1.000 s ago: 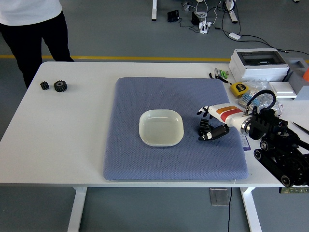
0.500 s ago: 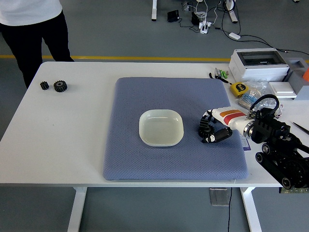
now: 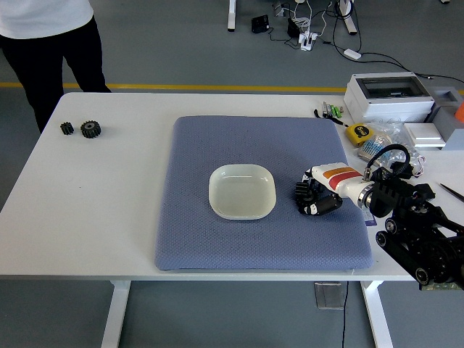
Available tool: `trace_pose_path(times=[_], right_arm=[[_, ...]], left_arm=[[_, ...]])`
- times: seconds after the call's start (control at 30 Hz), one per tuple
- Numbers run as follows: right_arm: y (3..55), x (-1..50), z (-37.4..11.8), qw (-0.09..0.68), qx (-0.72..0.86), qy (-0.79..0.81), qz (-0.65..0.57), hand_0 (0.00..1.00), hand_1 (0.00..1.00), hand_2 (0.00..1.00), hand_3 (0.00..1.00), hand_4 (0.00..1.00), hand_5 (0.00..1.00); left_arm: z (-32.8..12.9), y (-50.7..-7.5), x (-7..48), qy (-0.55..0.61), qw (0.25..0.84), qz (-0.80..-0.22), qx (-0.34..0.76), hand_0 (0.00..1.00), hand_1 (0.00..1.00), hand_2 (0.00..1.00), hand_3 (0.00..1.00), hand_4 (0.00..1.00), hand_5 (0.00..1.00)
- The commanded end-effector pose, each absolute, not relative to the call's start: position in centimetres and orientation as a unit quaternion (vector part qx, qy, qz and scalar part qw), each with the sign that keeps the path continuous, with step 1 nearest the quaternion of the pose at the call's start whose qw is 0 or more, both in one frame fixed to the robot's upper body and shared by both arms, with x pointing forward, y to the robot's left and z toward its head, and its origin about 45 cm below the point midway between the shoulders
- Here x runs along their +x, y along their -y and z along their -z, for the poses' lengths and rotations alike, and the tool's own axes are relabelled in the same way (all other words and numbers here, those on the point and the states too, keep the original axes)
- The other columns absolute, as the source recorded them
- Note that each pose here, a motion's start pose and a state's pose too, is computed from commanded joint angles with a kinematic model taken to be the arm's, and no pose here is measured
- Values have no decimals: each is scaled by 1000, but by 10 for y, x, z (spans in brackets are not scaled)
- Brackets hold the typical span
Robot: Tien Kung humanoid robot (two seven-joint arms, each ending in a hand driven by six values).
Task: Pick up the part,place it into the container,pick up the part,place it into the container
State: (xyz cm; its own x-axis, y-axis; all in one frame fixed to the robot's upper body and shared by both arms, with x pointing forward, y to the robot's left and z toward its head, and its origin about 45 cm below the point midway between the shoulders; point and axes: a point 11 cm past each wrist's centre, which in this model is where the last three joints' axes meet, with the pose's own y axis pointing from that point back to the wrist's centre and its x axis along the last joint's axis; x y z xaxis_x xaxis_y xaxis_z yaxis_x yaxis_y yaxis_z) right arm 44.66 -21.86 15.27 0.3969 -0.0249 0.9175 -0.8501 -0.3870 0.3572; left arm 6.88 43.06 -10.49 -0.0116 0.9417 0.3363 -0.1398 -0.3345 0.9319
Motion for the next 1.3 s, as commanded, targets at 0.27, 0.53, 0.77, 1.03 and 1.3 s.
trace_pose_path(times=[0.27,0.53,0.77,1.03,1.3], right_arm=[[222,447,-155,452,703,319,-448,241,426,491,499,814,357],[222,450,-164,434,706,331,-451,111,335,434,490,758,386],[219,451,-173,429,704,329,-460,86,304,427,489,751,399],[208,451,-182,419,706,320,-472,89,298,425,491,749,394],[191,455,-199,395,711,325,-482,91,293,423,490,732,392]], left_arm=[[105,-431,68,-368,444,-609,545,711,672,671,566,601,571],[105,-431,69,-367,444,-609,545,711,672,671,567,601,570],[104,-432,68,-366,444,-608,547,711,672,671,567,602,572],[104,-433,67,-366,444,-607,548,711,672,672,568,601,571],[104,-434,68,-365,444,-608,548,711,672,672,568,602,572]])
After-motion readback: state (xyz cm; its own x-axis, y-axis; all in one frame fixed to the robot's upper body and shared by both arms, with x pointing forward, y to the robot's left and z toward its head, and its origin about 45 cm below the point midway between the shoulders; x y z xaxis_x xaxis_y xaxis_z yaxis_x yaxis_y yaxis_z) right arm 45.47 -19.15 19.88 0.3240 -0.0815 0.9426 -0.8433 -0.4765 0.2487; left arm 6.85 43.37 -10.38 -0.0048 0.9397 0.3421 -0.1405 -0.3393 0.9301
